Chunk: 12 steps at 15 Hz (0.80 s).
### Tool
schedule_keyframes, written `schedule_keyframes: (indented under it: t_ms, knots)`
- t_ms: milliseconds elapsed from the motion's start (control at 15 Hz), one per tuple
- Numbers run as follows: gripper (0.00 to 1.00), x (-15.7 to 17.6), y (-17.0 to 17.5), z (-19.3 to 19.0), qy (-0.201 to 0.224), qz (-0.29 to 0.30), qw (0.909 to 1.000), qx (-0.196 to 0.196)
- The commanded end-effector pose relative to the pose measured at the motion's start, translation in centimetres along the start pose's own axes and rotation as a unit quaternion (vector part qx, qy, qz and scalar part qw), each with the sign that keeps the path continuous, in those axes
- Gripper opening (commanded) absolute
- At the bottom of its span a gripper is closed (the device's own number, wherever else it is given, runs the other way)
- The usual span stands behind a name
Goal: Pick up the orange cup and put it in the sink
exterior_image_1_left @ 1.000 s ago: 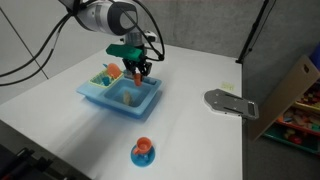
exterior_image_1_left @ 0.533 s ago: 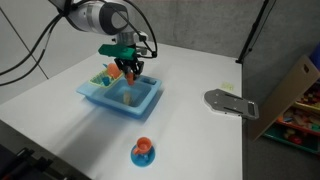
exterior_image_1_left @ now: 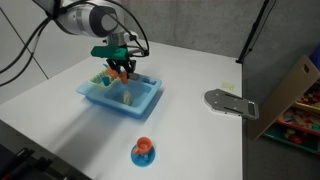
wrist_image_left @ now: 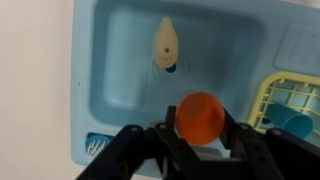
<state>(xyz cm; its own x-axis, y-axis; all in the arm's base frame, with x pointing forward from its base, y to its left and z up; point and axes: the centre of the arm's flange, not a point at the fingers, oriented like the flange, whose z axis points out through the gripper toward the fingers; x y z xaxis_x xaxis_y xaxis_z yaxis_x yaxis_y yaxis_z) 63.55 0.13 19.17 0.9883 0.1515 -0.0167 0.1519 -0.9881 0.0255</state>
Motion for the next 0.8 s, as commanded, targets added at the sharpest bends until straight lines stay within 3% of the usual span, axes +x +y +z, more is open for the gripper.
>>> schedule_keyframes:
  t_ms: [0, 267, 333, 733]
  knots:
    - [0.42, 0.0, 0.0, 0.0, 0.000, 0.000, 1.0000, 0.000]
    - [0.42, -0.1, -0.1, 0.3, -0.002, -0.001, 1.0000, 0.000]
    - [0.17, 0.0, -0.1, 0.4, 0.001, -0.004, 1.0000, -0.002]
    - [0.17, 0.1, -1.7, 1.4, -0.005, -0.028, 0.9996, 0.003]
